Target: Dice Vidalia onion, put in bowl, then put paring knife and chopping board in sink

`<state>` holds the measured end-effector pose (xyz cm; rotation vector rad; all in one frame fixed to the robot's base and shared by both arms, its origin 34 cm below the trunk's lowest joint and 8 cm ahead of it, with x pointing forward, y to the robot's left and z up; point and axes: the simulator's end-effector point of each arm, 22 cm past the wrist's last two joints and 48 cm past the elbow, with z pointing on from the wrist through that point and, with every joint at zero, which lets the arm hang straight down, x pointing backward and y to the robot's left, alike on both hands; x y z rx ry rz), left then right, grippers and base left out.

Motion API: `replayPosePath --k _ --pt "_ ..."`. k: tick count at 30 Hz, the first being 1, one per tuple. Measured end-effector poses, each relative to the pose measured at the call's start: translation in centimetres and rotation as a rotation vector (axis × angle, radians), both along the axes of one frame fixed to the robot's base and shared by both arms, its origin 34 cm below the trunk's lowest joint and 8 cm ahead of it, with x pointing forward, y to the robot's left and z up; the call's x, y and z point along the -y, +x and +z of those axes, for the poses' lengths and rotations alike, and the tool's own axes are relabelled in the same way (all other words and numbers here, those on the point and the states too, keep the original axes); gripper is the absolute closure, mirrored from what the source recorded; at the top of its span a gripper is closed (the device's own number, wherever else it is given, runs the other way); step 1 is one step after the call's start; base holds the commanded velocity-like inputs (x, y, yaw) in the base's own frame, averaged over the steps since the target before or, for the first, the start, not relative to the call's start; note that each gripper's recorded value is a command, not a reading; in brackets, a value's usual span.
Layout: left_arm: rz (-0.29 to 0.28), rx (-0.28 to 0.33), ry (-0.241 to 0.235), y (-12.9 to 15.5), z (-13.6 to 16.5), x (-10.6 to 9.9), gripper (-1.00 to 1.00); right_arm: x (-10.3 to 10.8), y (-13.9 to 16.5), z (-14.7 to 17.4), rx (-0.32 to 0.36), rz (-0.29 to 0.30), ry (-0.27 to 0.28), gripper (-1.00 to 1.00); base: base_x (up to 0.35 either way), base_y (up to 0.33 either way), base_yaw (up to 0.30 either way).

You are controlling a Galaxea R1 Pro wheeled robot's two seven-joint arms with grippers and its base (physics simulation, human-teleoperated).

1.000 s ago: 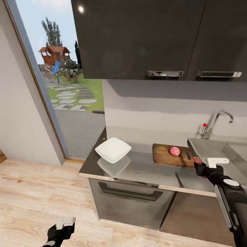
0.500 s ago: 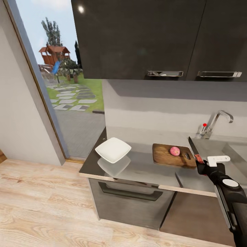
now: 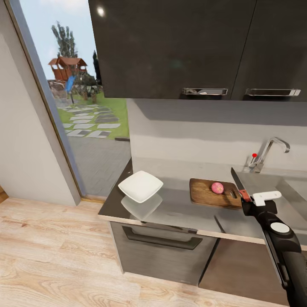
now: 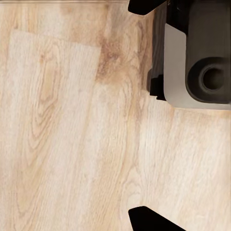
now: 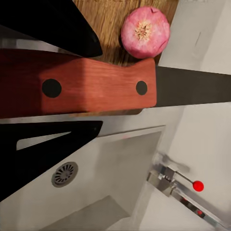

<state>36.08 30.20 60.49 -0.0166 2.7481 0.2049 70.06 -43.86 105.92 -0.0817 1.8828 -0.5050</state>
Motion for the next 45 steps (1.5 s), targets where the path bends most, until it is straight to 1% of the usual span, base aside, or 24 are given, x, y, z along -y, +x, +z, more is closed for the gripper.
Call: replayPosePath --k 3,9,12,14,21,23,27,31,38,41,45 --pt "-0.006 -0.001 0.000 0.0 0.0 0.6 -1.00 -0.1 0.0 0.0 0.001 0.002 -0.001 1.00 0.000 -0.049 0.000" --pt "-0.035 -0.004 0.021 0.0 0.0 0.6 -1.00 -0.6 0.3 0.3 0.015 0.017 -0.004 1.00 0.000 -0.234 0.000" --pt "-0.039 -0.004 0.023 0.0 0.0 0.7 -1.00 -2.3 0.7 0.0 0.010 0.053 -0.010 1.00 0.000 -0.278 0.000" --pt "-0.040 -0.004 0.023 0.0 0.0 0.7 -1.00 -3.0 0.8 -0.1 0.006 0.069 -0.014 1.00 0.000 -0.283 0.000" --pt "-0.041 -0.004 0.024 0.0 0.0 0.7 -1.00 -3.8 0.9 -0.3 0.002 0.084 -0.022 1.00 0.000 -0.285 0.000" --pt "-0.041 -0.004 0.024 0.0 0.0 0.6 -1.00 -4.3 1.0 -0.3 -0.001 0.090 -0.039 1.00 0.000 -0.285 0.000" --pt "-0.041 -0.004 0.025 0.0 0.0 0.6 -1.00 -6.2 1.3 -0.6 -0.010 0.110 -0.088 1.00 0.000 -0.217 0.000" --pt "-0.041 -0.004 0.027 0.0 0.0 0.5 -1.00 -7.0 1.3 -0.6 -0.001 0.090 -0.106 1.00 0.000 -0.061 0.000" --pt "-0.041 -0.002 0.027 0.1 0.1 0.4 -1.00 -5.8 1.1 0.5 0.050 0.006 -0.146 1.00 0.000 -0.010 0.000" --pt "-0.041 -0.002 0.027 0.1 0.1 0.4 -1.00 -6.0 1.1 0.7 0.062 0.000 -0.151 1.00 0.000 -0.001 0.000" --pt "-0.041 -0.003 0.028 0.1 0.1 0.4 -1.00 -7.2 1.3 0.7 0.069 0.011 -0.158 1.00 0.000 0.000 0.000"
